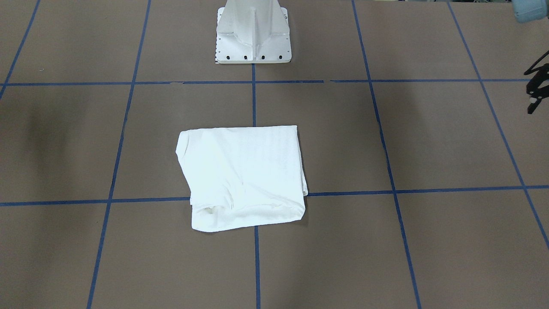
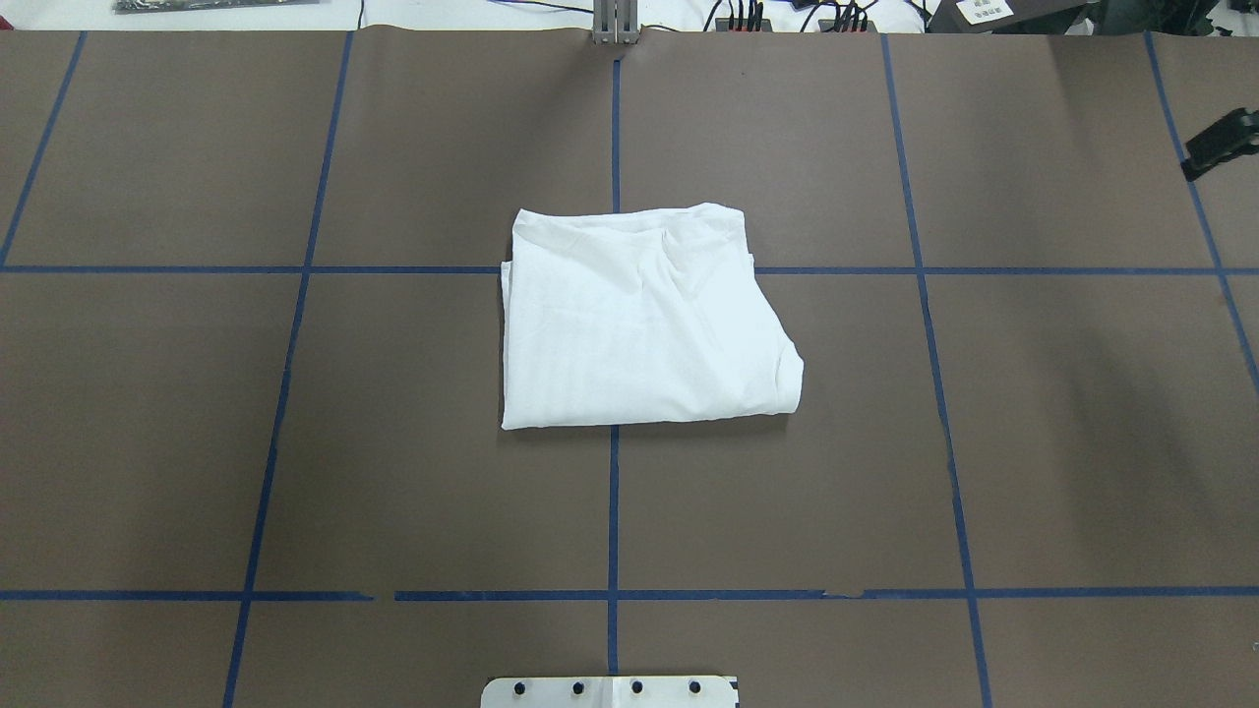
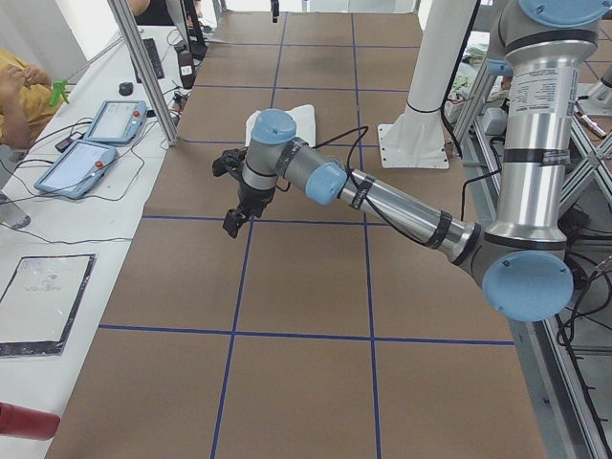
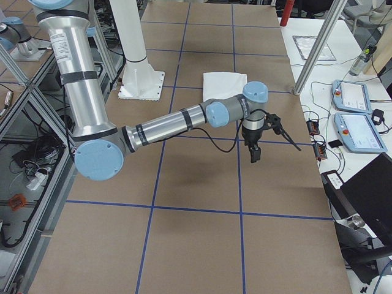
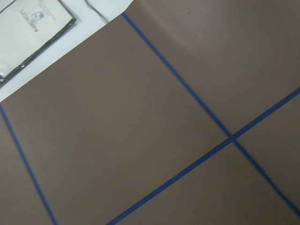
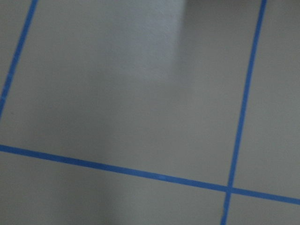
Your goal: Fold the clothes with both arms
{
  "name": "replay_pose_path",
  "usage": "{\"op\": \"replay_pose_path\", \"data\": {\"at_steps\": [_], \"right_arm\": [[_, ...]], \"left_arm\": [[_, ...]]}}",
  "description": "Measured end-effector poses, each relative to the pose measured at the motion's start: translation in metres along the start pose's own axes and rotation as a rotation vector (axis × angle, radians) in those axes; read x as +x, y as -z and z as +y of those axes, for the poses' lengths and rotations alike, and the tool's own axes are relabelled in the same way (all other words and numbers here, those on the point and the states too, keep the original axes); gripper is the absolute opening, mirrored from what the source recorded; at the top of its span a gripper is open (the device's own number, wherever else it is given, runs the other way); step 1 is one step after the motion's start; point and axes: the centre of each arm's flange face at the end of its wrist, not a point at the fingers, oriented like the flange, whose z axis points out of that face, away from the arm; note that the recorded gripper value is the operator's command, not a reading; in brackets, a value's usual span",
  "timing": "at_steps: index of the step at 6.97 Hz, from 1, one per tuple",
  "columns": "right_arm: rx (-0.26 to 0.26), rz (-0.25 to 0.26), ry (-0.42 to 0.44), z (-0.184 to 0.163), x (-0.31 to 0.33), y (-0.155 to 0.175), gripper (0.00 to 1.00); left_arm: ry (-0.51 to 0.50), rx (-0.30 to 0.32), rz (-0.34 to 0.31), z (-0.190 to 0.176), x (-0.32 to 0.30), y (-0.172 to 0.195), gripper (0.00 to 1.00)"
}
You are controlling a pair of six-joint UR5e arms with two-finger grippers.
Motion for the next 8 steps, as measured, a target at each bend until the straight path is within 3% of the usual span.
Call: {"op": "replay_pose_path", "data": {"at_steps": [3,4,6,8], "right_arm": [[-0.094,-0.007,-0.136,0.117,0.111,-0.029,1.00],[-0.100,-0.038,-0.151,0.143,0.131,-0.029,1.00],[-0.104,-0.093,-0.170,0.178,0.153,-0.028,1.00],[-0.106,-0.096,-0.195,0.197,0.164,-0.028,1.00]], "left_arm": [[0.191,-0.094,-0.036,0.077,-0.092,-0.023,1.00],[0.224,-0.131,-0.032,0.100,-0.102,-0.034,1.00],[0.310,-0.217,0.043,0.141,-0.104,-0.052,1.00],[0.345,-0.237,0.119,0.150,-0.097,-0.053,1.00]]}}
